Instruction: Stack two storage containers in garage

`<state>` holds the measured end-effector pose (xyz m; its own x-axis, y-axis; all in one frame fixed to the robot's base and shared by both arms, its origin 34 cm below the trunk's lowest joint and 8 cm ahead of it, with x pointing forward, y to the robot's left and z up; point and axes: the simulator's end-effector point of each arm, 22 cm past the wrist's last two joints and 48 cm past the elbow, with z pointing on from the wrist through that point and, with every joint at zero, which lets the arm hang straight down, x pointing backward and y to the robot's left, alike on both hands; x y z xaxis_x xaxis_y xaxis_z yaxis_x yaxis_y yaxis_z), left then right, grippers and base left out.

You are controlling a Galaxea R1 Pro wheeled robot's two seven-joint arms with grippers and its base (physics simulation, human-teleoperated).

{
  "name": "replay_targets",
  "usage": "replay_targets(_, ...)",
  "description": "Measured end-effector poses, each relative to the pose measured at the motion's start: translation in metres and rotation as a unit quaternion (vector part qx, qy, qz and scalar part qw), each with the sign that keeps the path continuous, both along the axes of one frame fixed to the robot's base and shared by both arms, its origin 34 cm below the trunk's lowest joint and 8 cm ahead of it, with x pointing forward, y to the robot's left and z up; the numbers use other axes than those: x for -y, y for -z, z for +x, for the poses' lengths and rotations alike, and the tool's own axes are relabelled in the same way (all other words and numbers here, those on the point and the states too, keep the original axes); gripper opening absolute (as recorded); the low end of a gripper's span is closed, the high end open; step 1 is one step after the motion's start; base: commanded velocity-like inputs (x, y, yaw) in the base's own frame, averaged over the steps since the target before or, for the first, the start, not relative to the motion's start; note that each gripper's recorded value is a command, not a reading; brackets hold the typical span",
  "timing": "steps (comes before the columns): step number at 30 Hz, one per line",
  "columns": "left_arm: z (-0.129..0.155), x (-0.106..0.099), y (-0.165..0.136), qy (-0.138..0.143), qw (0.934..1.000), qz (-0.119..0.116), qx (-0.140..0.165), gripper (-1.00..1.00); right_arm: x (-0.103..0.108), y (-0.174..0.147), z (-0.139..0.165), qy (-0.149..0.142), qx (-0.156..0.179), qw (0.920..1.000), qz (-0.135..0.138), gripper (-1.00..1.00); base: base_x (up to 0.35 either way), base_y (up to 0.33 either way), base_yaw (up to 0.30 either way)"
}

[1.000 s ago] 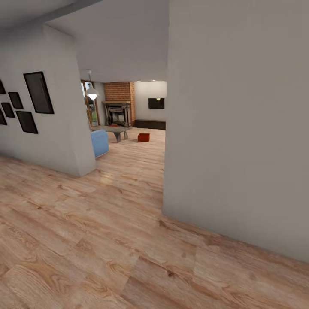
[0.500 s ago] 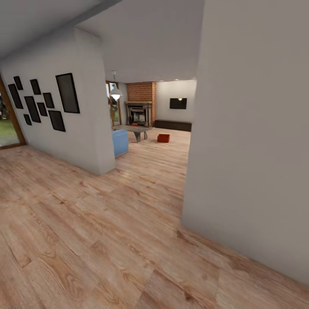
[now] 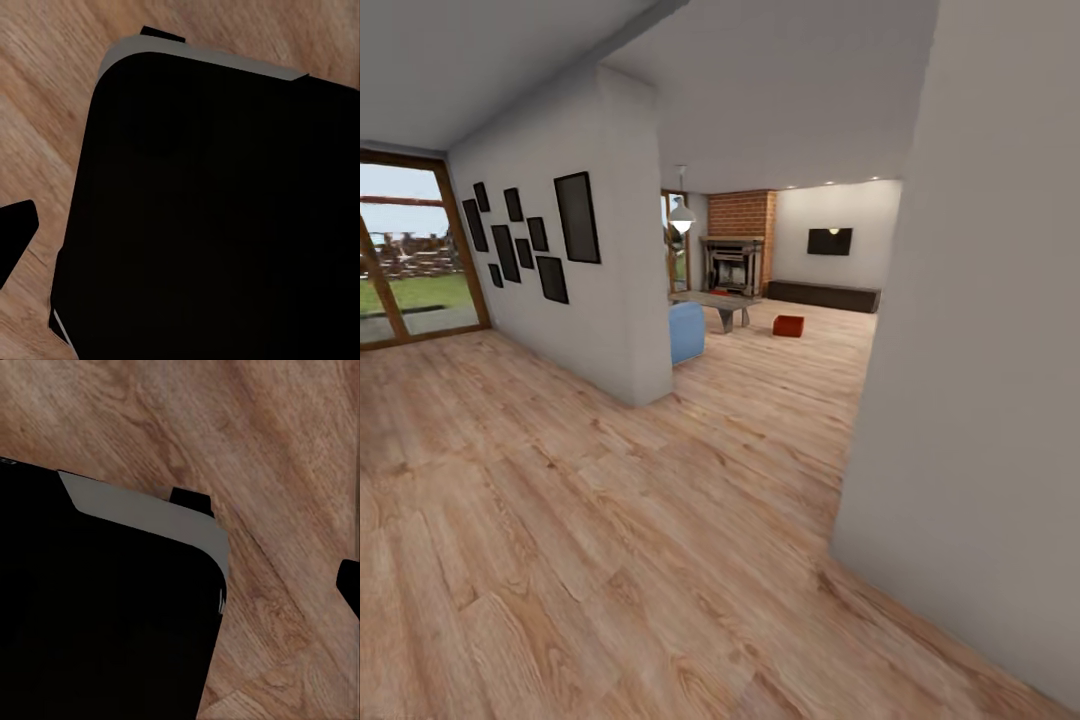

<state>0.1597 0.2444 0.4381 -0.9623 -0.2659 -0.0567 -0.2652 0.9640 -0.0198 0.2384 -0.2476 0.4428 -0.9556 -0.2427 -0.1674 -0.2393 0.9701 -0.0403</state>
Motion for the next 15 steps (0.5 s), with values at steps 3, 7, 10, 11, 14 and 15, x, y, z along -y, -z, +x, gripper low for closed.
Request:
replay_targets(3, 0.0000, 0.0000, 0.0000, 0.000, 1.0000, 0.000, 0.000, 1.00, 0.0000, 0.0000, 0.0000, 0.000, 0.000, 1.0000, 0.000, 1.00, 0.321, 0.000, 0.300)
replay_targets(7, 0.0000, 0.0000, 0.0000, 0.000, 1.0000, 0.000, 0.000, 1.00, 0.0000, 0.0000, 0.0000, 0.000, 0.000, 1.0000, 0.000, 1.00, 0.321, 0.000, 0.300)
replay_targets(10, 0.0000, 0.0000, 0.0000, 0.000, 1.0000, 0.000, 0.000, 1.00, 0.0000, 0.0000, -0.0001, 0.000, 0.000, 1.0000, 0.000, 1.00, 0.321, 0.000, 0.300)
replay_targets(11, 0.0000, 0.0000, 0.0000, 0.000, 1.0000, 0.000, 0.000, 1.00, 0.0000, 0.0000, -0.0001, 0.000, 0.000, 1.0000, 0.000, 1.00, 0.321, 0.000, 0.300)
replay_targets(14, 0.0000, 0.0000, 0.0000, 0.000, 1.0000, 0.000, 0.000, 1.00, 0.0000, 0.0000, -0.0002, 0.001, 0.000, 1.0000, 0.000, 1.00, 0.321, 0.000, 0.300)
replay_targets(15, 0.0000, 0.0000, 0.0000, 0.000, 1.0000, 0.000, 0.000, 1.00, 0.0000, 0.0000, -0.0002, 0.001, 0.000, 1.0000, 0.000, 1.00, 0.321, 0.000, 0.300)
